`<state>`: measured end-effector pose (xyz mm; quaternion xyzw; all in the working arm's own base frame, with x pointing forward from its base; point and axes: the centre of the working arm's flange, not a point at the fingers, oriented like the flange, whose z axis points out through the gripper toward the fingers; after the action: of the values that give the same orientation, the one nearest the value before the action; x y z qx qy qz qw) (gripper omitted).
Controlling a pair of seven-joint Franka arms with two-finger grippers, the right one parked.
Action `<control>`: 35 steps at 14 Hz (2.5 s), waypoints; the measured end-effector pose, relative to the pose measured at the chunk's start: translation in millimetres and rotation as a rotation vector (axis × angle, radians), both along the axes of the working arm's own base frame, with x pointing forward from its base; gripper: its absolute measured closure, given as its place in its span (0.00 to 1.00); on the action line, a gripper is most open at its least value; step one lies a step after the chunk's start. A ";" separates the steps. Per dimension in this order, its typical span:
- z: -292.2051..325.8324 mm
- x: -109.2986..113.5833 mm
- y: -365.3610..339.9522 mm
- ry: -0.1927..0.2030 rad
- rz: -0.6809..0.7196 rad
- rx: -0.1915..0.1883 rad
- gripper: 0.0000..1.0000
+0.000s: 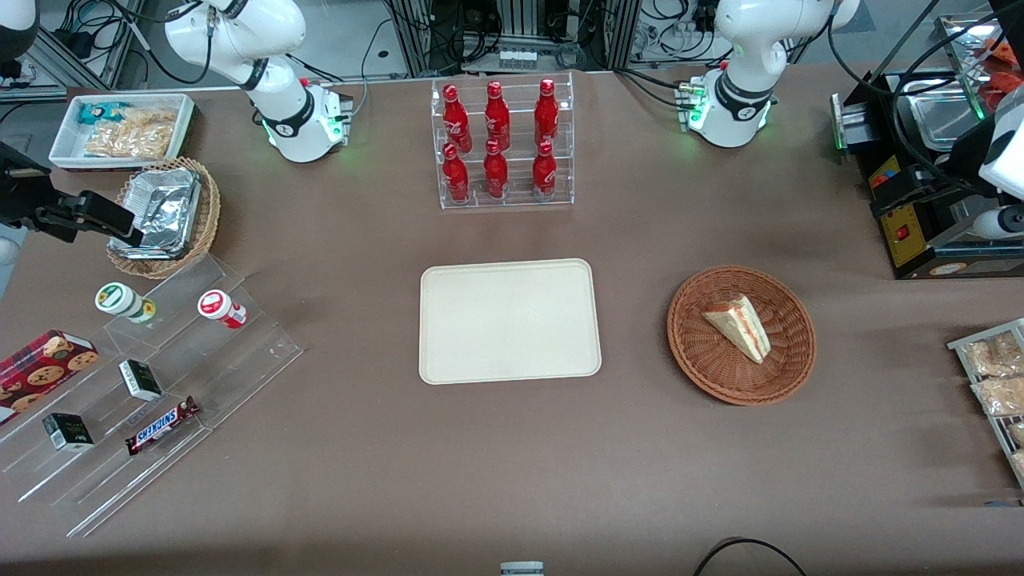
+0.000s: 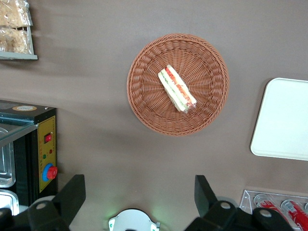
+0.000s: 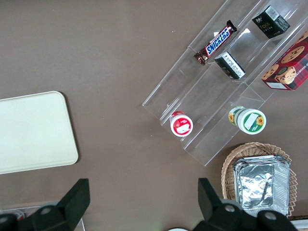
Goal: Place sandwich from basket to tray
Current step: 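Move the left gripper over the wrapped sandwich in the wicker basket, then lower the open left gripper around the sandwich and close it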
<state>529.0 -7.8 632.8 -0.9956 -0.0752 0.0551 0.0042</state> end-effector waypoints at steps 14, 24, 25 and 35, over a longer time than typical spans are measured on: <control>-226.6 53.9 -46.5 0.035 0.144 0.006 0.00; -309.9 -6.2 -84.0 -0.044 0.449 0.035 0.00; -316.9 -7.2 -83.8 -0.047 0.455 0.033 0.00; -379.2 -0.4 -82.9 -0.047 0.519 0.021 0.29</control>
<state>528.6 -90.7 253.7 -0.9439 -0.3288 0.0303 -0.0017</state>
